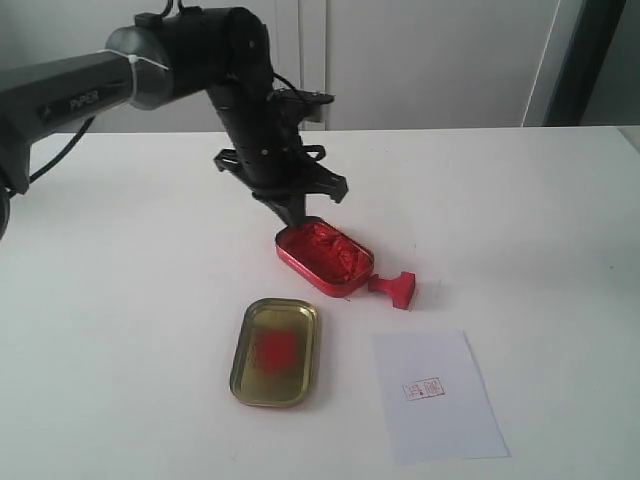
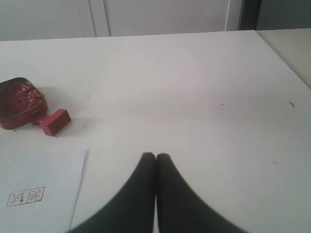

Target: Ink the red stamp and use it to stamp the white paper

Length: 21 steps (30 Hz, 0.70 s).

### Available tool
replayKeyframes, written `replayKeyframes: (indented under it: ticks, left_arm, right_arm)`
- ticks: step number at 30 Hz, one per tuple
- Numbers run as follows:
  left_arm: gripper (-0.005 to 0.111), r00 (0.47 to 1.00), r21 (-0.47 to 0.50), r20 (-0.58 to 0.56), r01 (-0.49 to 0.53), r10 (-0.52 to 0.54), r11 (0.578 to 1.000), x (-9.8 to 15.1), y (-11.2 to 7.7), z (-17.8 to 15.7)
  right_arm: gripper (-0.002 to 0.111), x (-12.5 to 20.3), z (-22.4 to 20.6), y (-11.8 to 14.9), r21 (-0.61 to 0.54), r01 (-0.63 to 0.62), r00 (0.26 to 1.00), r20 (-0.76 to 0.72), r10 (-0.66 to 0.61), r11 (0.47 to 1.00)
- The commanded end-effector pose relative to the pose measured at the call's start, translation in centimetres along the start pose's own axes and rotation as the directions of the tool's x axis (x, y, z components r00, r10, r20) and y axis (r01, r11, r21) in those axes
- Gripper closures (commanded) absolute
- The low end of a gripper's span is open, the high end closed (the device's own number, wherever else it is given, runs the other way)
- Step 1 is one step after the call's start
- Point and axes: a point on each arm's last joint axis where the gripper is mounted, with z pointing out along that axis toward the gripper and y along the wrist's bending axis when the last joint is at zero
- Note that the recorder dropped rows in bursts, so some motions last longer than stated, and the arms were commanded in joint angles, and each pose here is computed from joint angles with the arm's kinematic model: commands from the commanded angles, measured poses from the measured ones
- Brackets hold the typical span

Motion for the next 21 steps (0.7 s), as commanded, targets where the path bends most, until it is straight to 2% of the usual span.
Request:
replayKeyframes:
  ticks: [1,3,9,15,21]
  left_arm:
    - [0.107,0.975,-0.118,-0.106,0.18,-0.193,0.976,1.5,4.2,-1.5]
    - [0.107,0.948,-0.141,-0.138,0.269,-0.288,0.953,2.2,6.7,-2.1]
    - [0.107,0.903,-0.175,-0.141,0.38,-0.405,0.908,3.4,11.5,-3.4]
    - [0.107,0.883,-0.219,-0.121,0.421,-0.452,0.88,4.2,14.2,-4.1]
    - [0.107,0.874,-0.229,-0.101,0.444,-0.475,0.866,4.7,15.3,-5.3]
  right_arm:
    - [0.108,0.0,0.0,-0.1,0.007,0.007,1.0,0.015,-0.007,1.0]
    - [0.108,0.0,0.0,-0.1,0.007,0.007,1.0,0.015,-0.007,1.0]
    - [0.108,0.0,0.0,-0.1,0.007,0.007,1.0,0.015,-0.007,1.0]
    - [0.108,0.0,0.0,-0.1,0.007,0.007,1.0,0.015,-0.007,1.0]
    - [0.108,0.0,0.0,-0.1,0.007,0.007,1.0,0.015,-0.007,1.0]
